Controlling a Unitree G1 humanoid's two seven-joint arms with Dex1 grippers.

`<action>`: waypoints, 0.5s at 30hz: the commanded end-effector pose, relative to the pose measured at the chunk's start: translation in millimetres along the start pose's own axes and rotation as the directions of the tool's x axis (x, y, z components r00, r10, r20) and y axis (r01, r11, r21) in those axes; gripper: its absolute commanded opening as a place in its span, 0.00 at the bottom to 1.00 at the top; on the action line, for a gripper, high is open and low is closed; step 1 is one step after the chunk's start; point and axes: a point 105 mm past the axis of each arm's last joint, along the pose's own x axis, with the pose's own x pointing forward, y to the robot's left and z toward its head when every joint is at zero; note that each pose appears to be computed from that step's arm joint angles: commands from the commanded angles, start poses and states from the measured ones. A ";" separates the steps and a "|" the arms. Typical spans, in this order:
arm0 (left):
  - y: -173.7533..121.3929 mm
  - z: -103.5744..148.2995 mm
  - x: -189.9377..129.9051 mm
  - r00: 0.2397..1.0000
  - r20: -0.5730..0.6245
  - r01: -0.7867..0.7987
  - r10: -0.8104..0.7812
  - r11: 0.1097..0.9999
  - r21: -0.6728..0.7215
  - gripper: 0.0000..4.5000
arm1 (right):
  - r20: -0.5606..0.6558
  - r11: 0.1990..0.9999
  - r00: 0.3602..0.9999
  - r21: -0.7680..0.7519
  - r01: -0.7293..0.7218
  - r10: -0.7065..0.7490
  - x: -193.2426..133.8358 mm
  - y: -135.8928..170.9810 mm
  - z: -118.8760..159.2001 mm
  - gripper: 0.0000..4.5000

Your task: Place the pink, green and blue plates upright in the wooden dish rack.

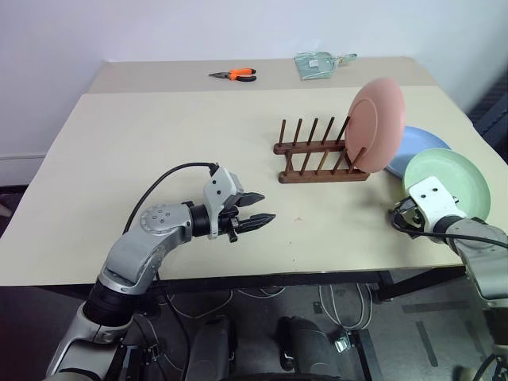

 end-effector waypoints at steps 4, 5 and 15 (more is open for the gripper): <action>-3.9 5.9 -3.5 1.000 0.022 -0.010 0.009 0.999 0.037 0.56 | 0.030 0.987 0.993 -0.117 0.115 -0.112 1.8 -20.5 7.1 0.27; -4.2 5.8 -3.7 1.000 0.022 -0.010 0.010 0.999 0.037 0.56 | 0.029 0.985 0.992 -0.123 0.122 -0.119 1.1 -21.5 7.7 0.15; -4.2 5.4 -2.5 1.000 0.018 0.005 -0.006 0.999 0.040 0.56 | 0.183 0.944 0.958 -0.208 0.255 -0.219 -36.5 -78.7 68.6 0.01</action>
